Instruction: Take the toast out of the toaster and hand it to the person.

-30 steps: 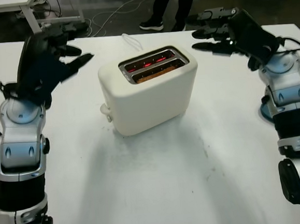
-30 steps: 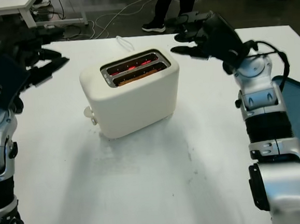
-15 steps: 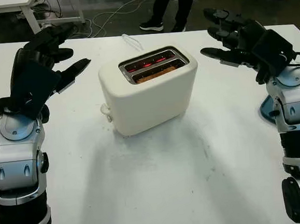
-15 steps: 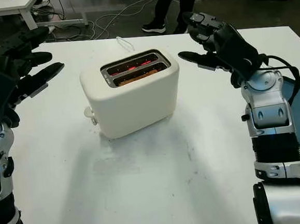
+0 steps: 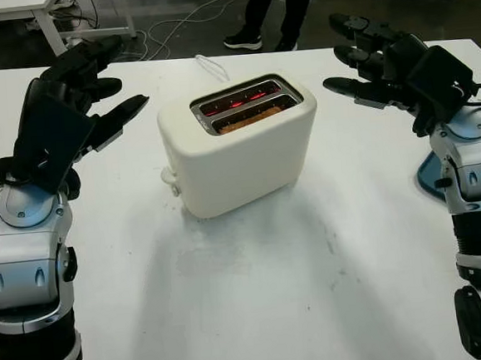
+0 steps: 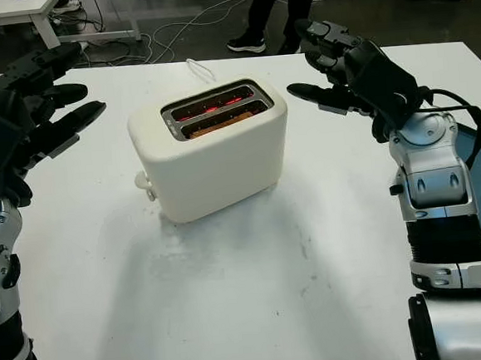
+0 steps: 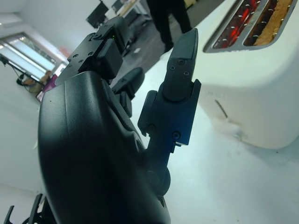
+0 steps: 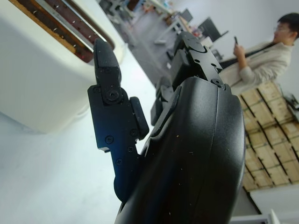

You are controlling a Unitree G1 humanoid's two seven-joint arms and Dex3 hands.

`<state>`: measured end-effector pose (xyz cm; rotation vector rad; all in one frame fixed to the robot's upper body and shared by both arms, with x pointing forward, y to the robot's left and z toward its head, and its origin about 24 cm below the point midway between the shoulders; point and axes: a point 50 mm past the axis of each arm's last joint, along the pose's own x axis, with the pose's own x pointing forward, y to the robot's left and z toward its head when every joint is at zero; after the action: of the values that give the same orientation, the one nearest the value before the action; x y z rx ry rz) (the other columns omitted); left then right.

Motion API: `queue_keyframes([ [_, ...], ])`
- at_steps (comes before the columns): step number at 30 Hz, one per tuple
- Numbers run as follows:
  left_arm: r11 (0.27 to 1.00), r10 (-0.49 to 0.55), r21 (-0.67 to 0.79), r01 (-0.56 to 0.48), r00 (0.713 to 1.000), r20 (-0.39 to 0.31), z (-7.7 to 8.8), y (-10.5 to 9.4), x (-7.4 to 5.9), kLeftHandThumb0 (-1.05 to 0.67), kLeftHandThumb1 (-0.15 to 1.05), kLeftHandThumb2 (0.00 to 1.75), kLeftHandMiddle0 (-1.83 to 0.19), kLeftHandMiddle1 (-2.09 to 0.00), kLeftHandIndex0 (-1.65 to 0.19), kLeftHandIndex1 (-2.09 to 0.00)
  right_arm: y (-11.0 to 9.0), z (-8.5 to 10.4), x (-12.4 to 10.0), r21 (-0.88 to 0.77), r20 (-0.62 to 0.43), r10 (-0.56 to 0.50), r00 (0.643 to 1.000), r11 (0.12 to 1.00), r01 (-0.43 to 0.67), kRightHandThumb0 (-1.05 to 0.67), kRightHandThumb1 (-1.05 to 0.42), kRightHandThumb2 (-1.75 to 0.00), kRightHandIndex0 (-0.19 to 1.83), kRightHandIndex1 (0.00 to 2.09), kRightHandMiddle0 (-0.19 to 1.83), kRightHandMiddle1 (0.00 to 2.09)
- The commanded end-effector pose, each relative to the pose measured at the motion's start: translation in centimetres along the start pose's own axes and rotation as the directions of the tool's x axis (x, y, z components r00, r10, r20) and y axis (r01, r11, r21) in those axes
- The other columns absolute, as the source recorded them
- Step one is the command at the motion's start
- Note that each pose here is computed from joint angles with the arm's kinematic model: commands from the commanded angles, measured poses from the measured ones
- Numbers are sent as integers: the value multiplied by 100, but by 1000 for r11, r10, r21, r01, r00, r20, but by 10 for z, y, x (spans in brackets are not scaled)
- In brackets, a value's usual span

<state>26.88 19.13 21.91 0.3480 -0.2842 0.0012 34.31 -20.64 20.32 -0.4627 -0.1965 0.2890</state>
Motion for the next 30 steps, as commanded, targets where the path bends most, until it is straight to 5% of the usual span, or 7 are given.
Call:
queue_keyframes([
  [1,1000,4,2,-4,1000,-11,-1,1,-2,-48,92,10,-11,-84,-42,-8,-1,1,0,-1,-2,0,1000,1000,0,-45,-92,-10,20,1,21,1],
  [30,997,77,-18,-76,995,67,2,-13,4,-50,92,17,-9,-83,-40,-6,18,13,5,-5,80,19,997,1000,-18,-48,-92,-12,21,2,24,1],
])
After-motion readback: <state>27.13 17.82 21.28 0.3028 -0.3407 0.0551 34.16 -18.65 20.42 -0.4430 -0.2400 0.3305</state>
